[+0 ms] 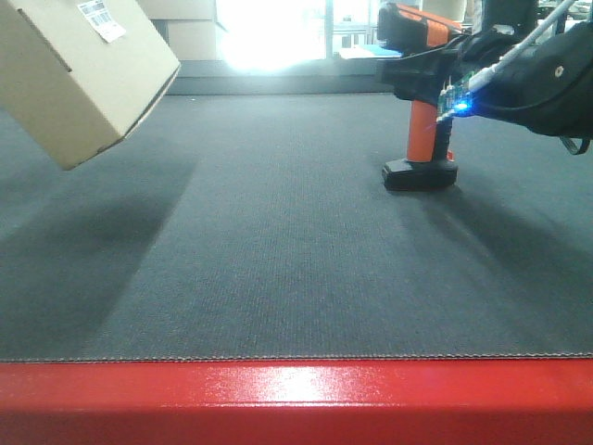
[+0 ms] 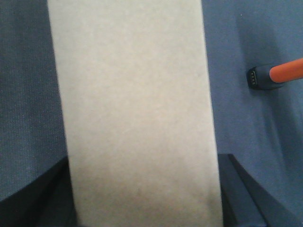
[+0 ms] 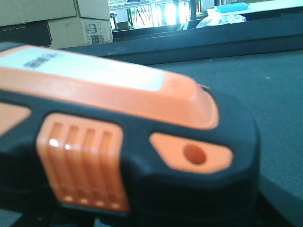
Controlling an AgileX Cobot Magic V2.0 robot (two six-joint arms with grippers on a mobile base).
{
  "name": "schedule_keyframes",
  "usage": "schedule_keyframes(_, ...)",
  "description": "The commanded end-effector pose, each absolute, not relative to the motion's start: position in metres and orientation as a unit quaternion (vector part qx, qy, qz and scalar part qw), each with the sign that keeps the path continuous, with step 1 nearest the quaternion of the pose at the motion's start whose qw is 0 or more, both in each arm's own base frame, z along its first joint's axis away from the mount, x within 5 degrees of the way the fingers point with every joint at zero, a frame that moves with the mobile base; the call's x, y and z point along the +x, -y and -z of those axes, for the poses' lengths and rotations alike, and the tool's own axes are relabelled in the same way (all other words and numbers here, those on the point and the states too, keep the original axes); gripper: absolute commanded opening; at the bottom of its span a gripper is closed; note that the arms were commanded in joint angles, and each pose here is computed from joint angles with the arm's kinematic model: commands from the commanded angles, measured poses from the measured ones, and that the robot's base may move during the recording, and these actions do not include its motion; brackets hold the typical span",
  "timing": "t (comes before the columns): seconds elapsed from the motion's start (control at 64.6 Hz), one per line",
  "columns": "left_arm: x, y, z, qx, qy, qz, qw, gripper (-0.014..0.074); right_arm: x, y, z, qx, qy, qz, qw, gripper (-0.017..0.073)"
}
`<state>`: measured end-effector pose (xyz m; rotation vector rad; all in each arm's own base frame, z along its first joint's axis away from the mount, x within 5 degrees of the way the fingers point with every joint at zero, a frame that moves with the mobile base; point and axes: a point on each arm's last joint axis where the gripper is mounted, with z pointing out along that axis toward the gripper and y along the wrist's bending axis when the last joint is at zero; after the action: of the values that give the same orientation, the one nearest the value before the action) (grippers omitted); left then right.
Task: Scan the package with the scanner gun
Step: 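Lower the scanner gun back onto the table with the right gripper, then open the right gripper and withdraw it from the scanner gun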
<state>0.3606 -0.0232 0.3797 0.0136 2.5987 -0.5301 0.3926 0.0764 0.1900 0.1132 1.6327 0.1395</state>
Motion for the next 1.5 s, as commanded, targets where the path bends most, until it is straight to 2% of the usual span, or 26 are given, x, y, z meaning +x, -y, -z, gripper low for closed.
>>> schedule_keyframes(0.0, 0.360, 0.023, -0.383, 0.001, -0.947, 0.203, 0.249, -0.0111, 0.394, -0.075, -0.197, 0.049, -0.719, -0.063, 0.690, 0.0399)
schedule_keyframes(0.077, 0.360, 0.023, -0.383, 0.001, -0.947, 0.203, 0.249, -0.0111, 0.394, -0.075, -0.196, 0.049, -0.721, -0.063, 0.689, 0.0464)
schedule_keyframes(0.17, 0.360, 0.023, -0.383, 0.001, -0.947, 0.203, 0.249, -0.0111, 0.394, -0.075, -0.196, 0.049, -0.723, -0.063, 0.686, 0.0493)
schedule_keyframes(0.619, 0.360, 0.023, -0.383, 0.001, -0.947, 0.203, 0.249, -0.0111, 0.393, -0.076, -0.192, 0.036, -0.743, -0.056, 0.666, 0.0494)
schedule_keyframes(1.099, 0.360, 0.023, -0.383, 0.001, -0.948, 0.199, 0.249, -0.0111, 0.380, -0.077, -0.213, 0.024, -0.775, -0.069, 0.627, 0.0494)
schedule_keyframes(1.486, 0.360, 0.012, -0.379, 0.008, -0.959, 0.134, 0.248, -0.0111, 0.349, -0.058, -0.213, 0.033, -0.786, -0.053, 0.615, 0.0494)
